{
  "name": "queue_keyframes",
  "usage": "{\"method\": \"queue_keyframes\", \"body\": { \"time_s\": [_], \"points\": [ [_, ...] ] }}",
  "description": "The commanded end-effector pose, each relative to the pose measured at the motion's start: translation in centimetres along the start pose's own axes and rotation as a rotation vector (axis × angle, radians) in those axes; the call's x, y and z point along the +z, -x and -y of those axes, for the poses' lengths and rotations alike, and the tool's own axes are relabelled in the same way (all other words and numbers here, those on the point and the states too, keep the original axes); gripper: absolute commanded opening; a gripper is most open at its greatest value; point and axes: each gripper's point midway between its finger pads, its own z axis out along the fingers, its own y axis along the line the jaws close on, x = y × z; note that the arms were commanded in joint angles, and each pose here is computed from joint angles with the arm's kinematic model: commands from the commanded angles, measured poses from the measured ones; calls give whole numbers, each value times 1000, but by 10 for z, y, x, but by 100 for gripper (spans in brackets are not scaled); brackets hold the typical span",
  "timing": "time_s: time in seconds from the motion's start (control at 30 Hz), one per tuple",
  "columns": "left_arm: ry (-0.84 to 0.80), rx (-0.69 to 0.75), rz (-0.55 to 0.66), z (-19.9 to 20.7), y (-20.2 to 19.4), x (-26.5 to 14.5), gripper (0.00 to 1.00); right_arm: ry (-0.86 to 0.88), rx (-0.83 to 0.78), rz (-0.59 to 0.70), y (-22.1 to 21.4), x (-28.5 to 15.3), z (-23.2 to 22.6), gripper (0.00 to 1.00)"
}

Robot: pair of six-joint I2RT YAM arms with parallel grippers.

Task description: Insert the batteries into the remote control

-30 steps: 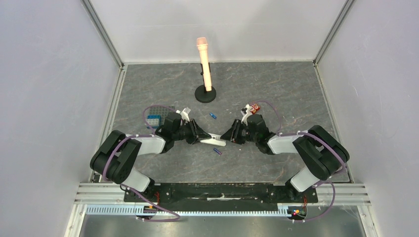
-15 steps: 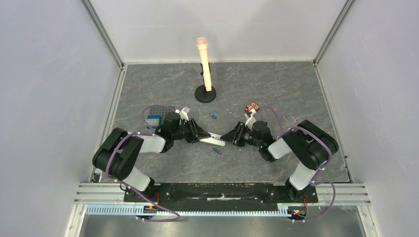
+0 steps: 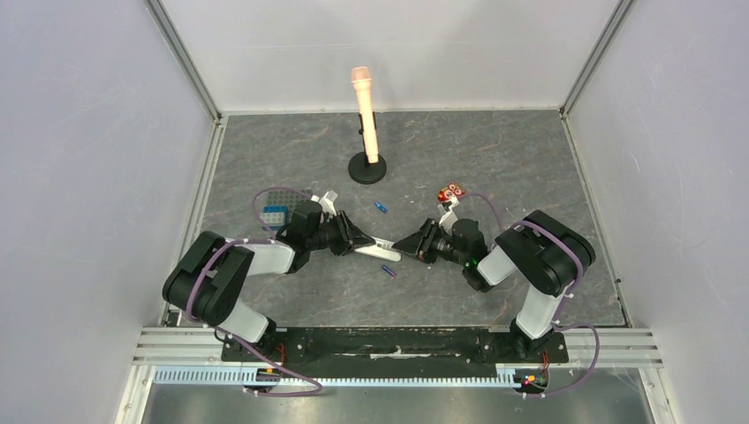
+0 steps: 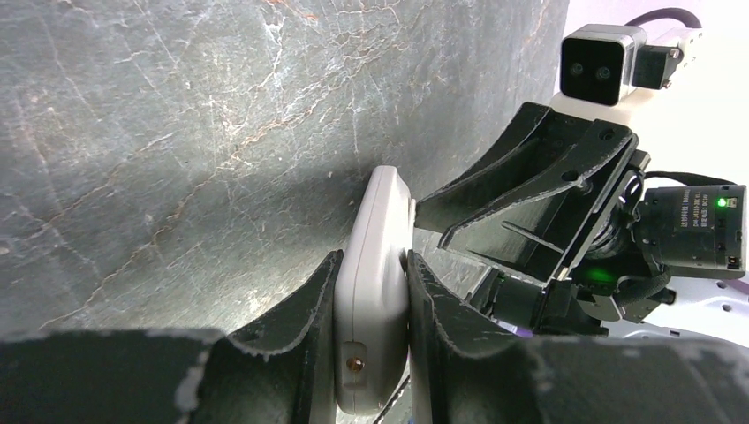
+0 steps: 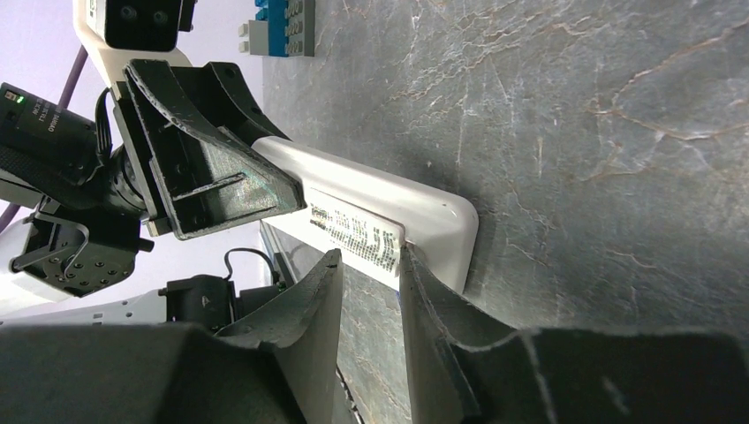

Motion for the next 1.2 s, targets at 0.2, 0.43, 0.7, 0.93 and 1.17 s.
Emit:
{"method": "queue_keyframes", "body": {
  "time_s": [0.2,0.43,0.7,0.93,1.17],
  "points": [
    [260,53,-31,-53,-20,-8,2,443,-160,-65,3,-4,-134,31],
    [304,71,-9,-54,-13,-12,2,310,-195,-41,11,5,-111,31],
    [338,92,10,-56,-9,-17,2,59,-364,71,44,20,-79,36],
    [360,92,16,-60,-8,-20,2,-43,-439,173,70,17,-74,37],
    [359,120,15,-58,-7,-22,2,-198,-485,196,81,10,-50,48]
  ]
}}
